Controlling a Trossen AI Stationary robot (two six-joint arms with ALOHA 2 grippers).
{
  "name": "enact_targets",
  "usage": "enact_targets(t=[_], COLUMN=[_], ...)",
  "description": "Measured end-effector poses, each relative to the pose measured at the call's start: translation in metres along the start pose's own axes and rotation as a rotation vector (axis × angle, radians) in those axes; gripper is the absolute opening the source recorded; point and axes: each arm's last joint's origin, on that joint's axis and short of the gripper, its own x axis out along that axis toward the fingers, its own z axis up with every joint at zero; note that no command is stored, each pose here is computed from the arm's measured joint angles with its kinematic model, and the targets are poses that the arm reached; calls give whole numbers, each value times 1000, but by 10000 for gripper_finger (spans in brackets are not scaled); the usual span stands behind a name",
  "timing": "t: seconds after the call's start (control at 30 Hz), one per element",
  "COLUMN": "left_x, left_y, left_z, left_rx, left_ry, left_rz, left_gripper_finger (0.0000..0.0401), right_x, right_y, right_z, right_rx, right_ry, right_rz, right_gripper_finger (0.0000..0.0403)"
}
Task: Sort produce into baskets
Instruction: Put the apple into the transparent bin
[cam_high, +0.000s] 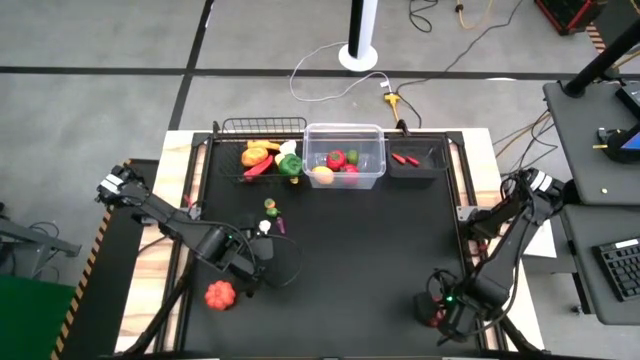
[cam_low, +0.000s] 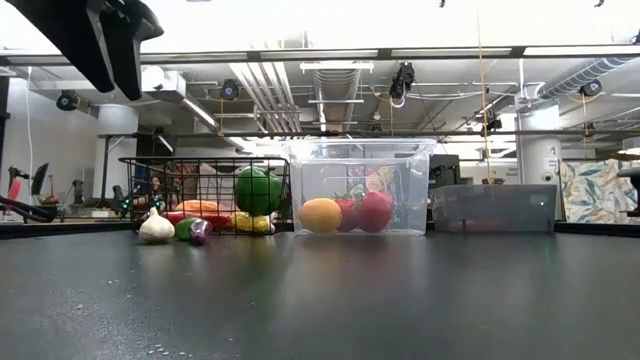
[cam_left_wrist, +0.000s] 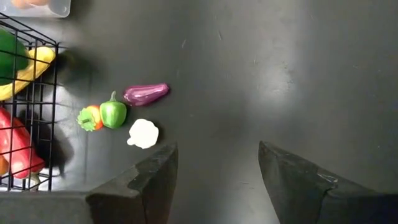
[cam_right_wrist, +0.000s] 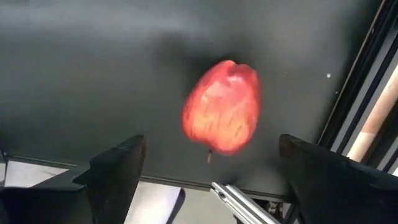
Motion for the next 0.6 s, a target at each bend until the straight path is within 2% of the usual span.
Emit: enact_targets(t=[0.6], left_x=[-1], left_y=[-3], left_z=[-2], left_rx=[-8], left_ry=[-3], left_rz=[-2], left_gripper_finger=[205], right_x=[21], right_y=[-2], right_z=[2], right_rx=[31], right_ry=[44], right_rz=[3], right_gripper_finger=[359])
